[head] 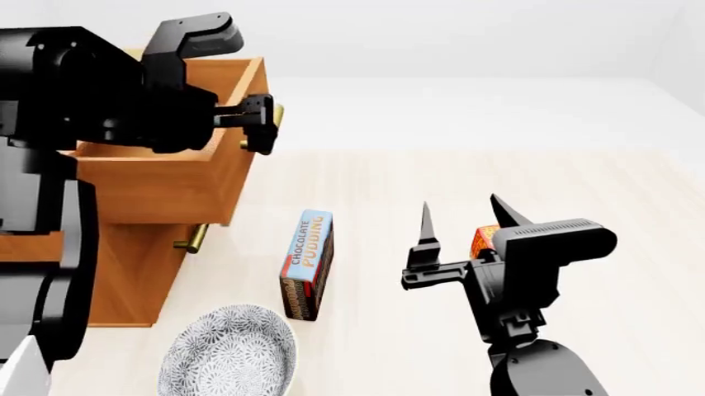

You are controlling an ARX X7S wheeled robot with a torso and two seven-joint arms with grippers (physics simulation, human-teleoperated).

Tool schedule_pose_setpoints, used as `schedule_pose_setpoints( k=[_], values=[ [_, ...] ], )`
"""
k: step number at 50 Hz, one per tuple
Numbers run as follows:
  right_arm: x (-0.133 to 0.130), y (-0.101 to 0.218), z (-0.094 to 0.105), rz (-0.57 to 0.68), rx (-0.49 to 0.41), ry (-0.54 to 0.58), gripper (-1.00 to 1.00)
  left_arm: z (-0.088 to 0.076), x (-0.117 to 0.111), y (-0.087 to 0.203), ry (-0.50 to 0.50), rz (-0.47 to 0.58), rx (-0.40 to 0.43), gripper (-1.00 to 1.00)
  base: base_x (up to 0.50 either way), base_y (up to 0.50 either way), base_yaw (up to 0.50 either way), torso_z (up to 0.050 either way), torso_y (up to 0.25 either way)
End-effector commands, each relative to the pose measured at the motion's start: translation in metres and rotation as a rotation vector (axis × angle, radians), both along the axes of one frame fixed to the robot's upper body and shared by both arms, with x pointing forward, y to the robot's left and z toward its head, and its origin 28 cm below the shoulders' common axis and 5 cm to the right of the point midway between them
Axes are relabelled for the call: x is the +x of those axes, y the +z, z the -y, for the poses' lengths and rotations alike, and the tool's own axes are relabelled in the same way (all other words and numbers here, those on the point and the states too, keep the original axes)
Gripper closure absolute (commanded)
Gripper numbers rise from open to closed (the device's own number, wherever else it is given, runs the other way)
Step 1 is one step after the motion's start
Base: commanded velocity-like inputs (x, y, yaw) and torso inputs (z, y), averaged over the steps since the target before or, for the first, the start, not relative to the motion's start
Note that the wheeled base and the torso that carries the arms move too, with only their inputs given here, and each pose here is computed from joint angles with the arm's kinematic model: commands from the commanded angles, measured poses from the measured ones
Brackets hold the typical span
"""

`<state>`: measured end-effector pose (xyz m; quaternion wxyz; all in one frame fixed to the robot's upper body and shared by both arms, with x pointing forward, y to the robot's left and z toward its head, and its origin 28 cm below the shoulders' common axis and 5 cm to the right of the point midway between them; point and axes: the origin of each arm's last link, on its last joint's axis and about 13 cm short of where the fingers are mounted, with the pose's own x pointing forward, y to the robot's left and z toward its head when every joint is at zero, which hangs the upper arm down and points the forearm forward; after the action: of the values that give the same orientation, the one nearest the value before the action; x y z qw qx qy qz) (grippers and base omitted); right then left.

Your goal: Put the butter at the front in the top drawer of the cabinet and close it.

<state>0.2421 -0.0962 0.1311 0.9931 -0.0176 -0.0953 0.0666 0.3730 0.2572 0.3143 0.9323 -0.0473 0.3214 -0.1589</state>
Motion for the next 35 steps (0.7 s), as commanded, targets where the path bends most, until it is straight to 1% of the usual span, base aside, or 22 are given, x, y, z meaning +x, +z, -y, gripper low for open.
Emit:
schedule_pose_setpoints(
  k=[1,7,14,24,35],
  values=[
    [-0.001,0.0,0.001,0.002,0.002,0.0,-1.0,0.016,-0.002,0.004,-0.112,-0.002,-0.05,-1.0,0.0,0.0,0.0,0.0,0.0],
    [0.0,0.001,0.001,0.003,0.004,0.0,-1.0,0.026,-0.002,0.007,-0.149,0.004,-0.05,-1.0,0.0,0.0,0.0,0.0,0.002],
    [0.0,0.001,0.0,0.003,0.005,0.0,-1.0,0.034,-0.005,0.012,-0.173,0.016,-0.056,-1.0,0.0,0.0,0.0,0.0,0.0],
    [0.0,0.001,0.0,0.003,0.008,0.0,-1.0,0.041,-0.01,0.017,-0.213,0.023,-0.069,-1.0,0.0,0.0,0.0,0.0,0.001],
    [0.001,0.001,0.0,0.003,0.009,-0.001,-1.0,0.045,-0.015,0.021,-0.244,0.033,-0.086,-1.0,0.0,0.0,0.0,0.0,0.0]
  ],
)
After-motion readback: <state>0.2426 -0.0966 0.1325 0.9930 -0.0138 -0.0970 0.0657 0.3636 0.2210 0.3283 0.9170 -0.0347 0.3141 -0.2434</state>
